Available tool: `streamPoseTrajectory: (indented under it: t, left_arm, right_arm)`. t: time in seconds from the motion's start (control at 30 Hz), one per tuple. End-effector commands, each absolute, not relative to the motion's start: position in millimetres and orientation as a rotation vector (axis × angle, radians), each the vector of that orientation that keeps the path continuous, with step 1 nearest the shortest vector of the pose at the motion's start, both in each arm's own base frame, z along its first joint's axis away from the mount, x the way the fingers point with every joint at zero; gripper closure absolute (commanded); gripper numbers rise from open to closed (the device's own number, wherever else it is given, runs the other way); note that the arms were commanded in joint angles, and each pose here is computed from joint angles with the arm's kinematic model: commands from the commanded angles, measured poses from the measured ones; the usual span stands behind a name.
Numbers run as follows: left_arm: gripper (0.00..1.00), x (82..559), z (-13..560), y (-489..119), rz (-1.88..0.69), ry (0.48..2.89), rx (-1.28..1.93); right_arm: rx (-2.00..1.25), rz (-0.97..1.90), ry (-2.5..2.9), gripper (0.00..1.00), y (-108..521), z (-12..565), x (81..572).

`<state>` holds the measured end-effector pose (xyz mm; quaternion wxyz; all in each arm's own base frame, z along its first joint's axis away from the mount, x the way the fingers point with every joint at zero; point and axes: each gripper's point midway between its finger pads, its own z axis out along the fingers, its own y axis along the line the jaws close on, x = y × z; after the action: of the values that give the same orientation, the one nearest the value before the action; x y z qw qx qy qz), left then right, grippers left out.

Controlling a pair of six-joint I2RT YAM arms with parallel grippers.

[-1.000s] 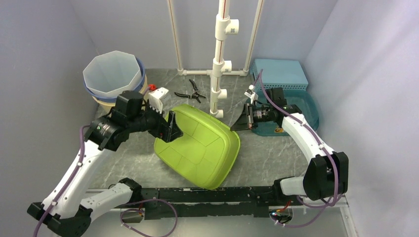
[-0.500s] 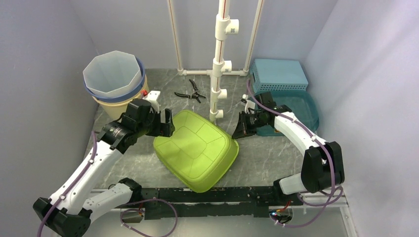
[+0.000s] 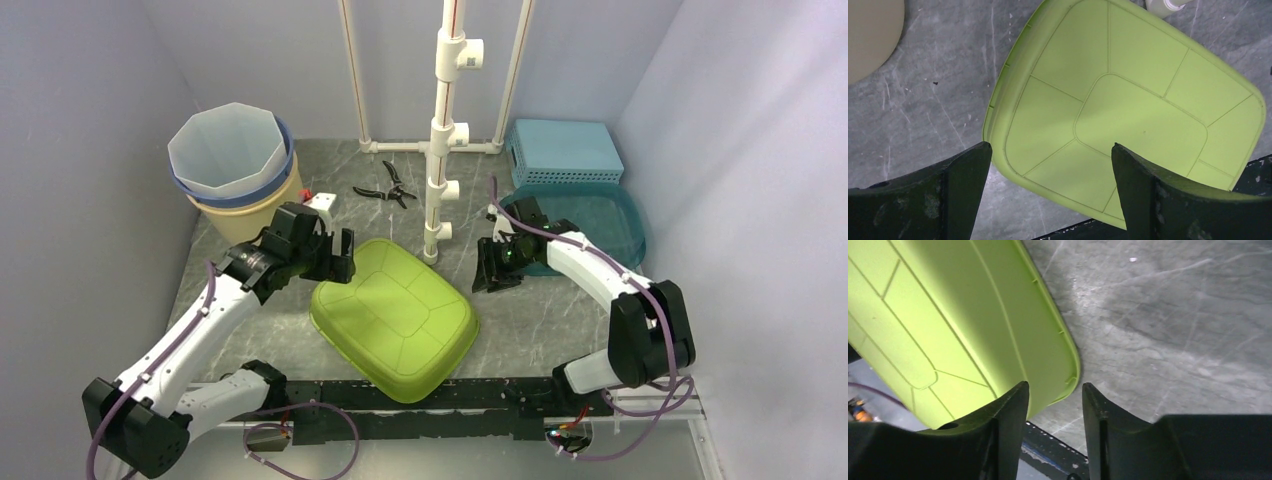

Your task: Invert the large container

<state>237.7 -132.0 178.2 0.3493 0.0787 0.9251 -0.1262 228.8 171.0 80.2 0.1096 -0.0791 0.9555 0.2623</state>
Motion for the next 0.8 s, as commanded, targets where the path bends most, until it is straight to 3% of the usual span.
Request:
streamPoseTrajectory:
  t: [0.0, 0.1, 0.13, 0.3, 0.5, 0.77]
  left_arm:
    - [0.05, 249.6, 183.9, -141.3, -0.350, 2.365, 0.308]
    - [0.05, 256.1, 176.6, -144.3, -0.339, 2.399, 0.351]
    - [0.05, 258.6, 174.0, -145.1, -0.339, 2.411, 0.365]
    - [0.05, 265.3, 160.5, -151.7, -0.361, 2.472, 0.417]
    - [0.05, 274.6, 140.4, -149.7, -0.309, 2.520, 0.480]
    - [0.05, 296.2, 123.3, -144.1, -0.250, 2.539, 0.493]
  right_arm:
    - [-0.193, 0.622, 2.727, 0.48, 158.7, 103.0, 242.3]
    - [-0.134, 0.653, 2.629, 0.15, 160.6, 124.8, 235.6]
    - [-0.110, 0.673, 2.601, 0.09, 160.1, 128.4, 229.5]
    - [0.100, 0.843, 2.454, 0.01, 162.6, 148.2, 201.4]
    - [0.214, 1.260, 2.306, 0.00, 193.7, 150.7, 163.5]
    - [0.214, 1.296, 2.338, 0.00, 203.7, 138.4, 141.9]
